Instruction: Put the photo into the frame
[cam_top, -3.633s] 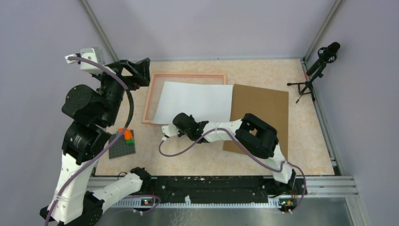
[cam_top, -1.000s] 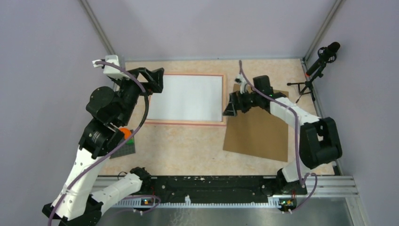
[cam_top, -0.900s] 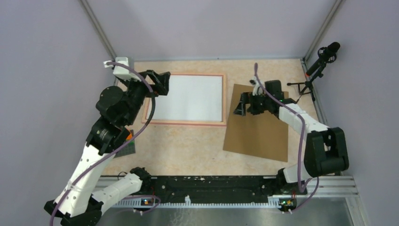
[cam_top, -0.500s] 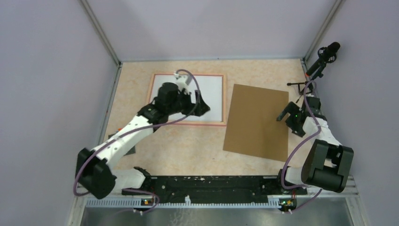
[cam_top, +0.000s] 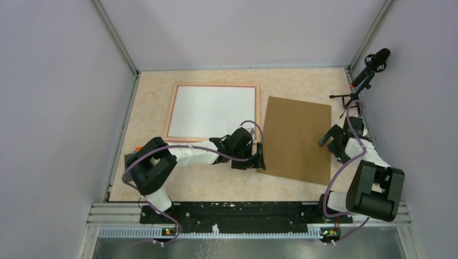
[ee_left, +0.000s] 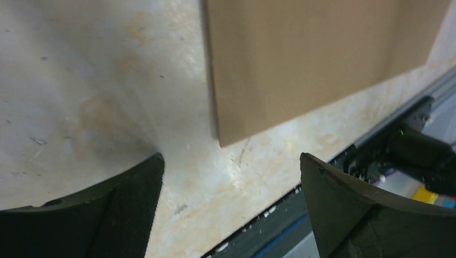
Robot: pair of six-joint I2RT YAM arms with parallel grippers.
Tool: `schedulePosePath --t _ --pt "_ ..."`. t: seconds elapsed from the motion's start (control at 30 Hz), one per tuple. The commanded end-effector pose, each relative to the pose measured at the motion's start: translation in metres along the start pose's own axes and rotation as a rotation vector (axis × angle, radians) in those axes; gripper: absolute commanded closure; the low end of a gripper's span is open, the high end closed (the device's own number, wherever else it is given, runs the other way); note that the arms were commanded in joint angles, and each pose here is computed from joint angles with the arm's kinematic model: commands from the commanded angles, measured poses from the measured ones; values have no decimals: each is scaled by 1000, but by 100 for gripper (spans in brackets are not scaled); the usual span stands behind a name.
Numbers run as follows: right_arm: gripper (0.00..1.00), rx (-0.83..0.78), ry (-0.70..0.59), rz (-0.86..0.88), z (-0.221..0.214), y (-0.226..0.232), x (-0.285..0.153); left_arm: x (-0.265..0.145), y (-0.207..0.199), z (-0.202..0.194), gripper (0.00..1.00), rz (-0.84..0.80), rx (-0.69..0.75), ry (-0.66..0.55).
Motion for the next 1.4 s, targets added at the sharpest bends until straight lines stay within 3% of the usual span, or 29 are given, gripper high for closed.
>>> schedulePosePath --t 0.0,0.3,0.5,0.73,0.93,1.0,1.17,1.37 --pt "1 30 -36 24 3 1 0 23 8 8 1 103 -120 -91" --pt "1 78 -48 47 -9 -6 4 43 6 6 2 91 -192 -117" --pt "1 112 24 106 -31 -6 6 30 -28 23 4 -140 -172 -183" --pt "1 135 23 140 -40 -9 0 -21 -89 68 12 -550 -159 -271" --pt "1 137 5 141 -37 -10 -3 -46 -113 92 19 -686 -169 -308" --pt "1 137 -7 131 -34 -10 -4 -48 -106 92 18 -647 -176 -295" --pt "1 124 -40 128 -25 -7 -8 -21 -35 59 5 -124 -147 -174" --pt "1 113 -41 107 -23 -9 -6 11 -11 22 1 -6 -197 -79"
Point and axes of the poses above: each gripper's point midway between its finger pads, its own x axis out along the fingers, its own y axis along the line the jaws close on, z = x × y, the point moved 3 cm from there along -x, back along the fingers, and after that the axes turned 15 degrees about x, right-handed, at the moved point
